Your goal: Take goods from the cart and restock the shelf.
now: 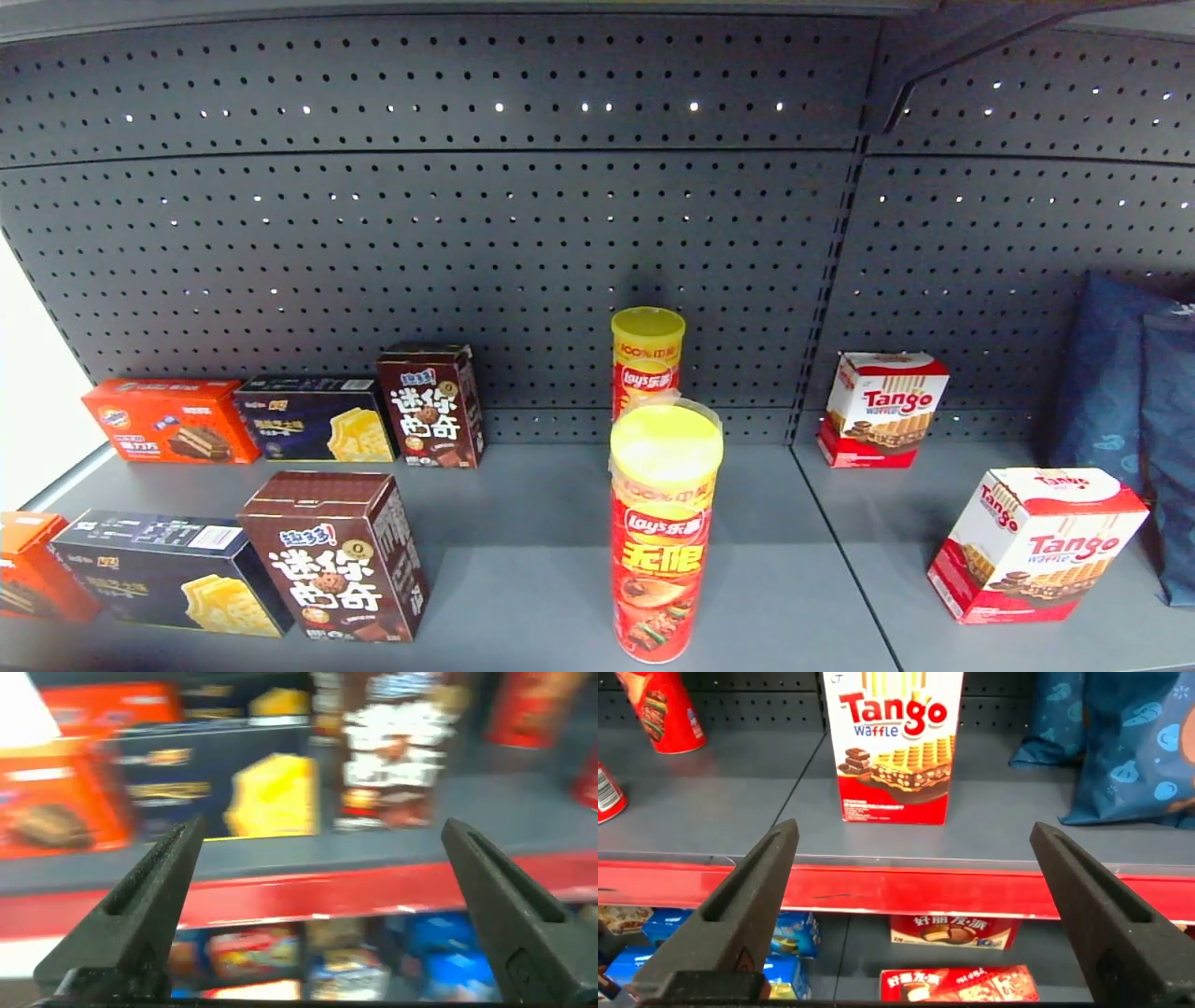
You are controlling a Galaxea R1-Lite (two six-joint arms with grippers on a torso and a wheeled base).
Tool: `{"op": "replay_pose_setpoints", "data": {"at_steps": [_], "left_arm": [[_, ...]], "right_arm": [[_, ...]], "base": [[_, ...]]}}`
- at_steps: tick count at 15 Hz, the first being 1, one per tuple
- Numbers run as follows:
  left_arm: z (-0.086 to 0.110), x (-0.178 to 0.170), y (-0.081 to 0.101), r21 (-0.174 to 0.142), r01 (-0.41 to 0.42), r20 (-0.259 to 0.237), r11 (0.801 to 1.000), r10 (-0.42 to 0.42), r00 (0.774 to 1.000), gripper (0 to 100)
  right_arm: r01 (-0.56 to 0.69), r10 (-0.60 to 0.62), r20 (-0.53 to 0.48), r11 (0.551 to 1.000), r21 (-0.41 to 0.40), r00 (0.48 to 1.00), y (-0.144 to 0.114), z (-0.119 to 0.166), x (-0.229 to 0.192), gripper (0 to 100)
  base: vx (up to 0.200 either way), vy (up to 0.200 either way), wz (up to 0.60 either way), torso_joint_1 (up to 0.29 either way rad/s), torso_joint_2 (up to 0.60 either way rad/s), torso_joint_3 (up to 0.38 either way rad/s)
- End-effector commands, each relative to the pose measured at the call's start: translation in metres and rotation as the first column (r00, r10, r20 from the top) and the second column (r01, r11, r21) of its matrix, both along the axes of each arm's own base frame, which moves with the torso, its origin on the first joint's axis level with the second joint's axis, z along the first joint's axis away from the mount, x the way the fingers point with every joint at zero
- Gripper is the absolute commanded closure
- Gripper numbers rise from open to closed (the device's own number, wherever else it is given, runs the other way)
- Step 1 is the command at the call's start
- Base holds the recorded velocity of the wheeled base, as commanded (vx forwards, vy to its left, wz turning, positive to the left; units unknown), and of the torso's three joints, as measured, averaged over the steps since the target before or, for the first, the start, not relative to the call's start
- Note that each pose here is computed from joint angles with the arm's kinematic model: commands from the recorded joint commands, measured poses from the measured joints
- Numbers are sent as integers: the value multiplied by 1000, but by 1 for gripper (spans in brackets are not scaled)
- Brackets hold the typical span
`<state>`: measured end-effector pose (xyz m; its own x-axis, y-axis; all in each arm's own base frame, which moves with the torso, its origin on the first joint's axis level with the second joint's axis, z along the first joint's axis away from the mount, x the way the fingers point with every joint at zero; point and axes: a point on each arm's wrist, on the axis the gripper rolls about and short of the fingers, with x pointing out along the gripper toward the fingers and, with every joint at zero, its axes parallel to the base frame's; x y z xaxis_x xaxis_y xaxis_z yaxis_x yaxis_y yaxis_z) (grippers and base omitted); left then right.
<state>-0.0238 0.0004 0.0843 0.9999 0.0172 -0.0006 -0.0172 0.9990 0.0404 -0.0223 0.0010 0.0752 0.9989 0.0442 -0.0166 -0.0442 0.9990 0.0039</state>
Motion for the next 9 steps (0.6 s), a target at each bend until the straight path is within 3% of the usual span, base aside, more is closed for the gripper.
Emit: {"op": "replay_pose_setpoints", "data": {"at_steps": [1, 2, 3, 4, 5, 6, 9], "left_arm": [[-2, -2, 2, 13, -93, 19, 996, 93, 995, 0], [-2, -2, 3, 14, -150, 19, 989, 149, 989, 0], [-1, -2, 3, 15, -127, 19, 992, 127, 992, 0], [-3, -1, 0, 15, 3, 13, 1000, -3, 1000, 0], [-10, 1, -3, 23, 123, -7, 992, -123, 992, 0], [-9, 1, -3, 37, 121, -5, 992, -121, 993, 0], [-9, 1, -2, 28, 114, -3, 993, -114, 994, 0]], "right_arm": [[1, -1, -2, 1000, 0, 1000, 0, 0, 0, 0], [0, 0, -2, 1000, 0, 1000, 0, 0, 0, 0], [0, 0, -2, 1000, 0, 1000, 0, 0, 0, 0], [0, 0, -2, 1000, 0, 1000, 0, 0, 0, 0], [0, 0, -2, 1000, 0, 1000, 0, 0, 0, 0], [0, 0, -2, 1000, 0, 1000, 0, 0, 0, 0], [0, 0, -2, 1000, 0, 1000, 0, 0, 0, 0]], "base": [[0, 0, 0, 0, 0, 0], [0, 0, 0, 0, 0, 0], [0, 0, 0, 0, 0, 0], [0, 0, 0, 0, 0, 0], [0, 0, 0, 0, 0, 0], [0, 0, 0, 0, 0, 0], [0, 0, 0, 0, 0, 0]]}}
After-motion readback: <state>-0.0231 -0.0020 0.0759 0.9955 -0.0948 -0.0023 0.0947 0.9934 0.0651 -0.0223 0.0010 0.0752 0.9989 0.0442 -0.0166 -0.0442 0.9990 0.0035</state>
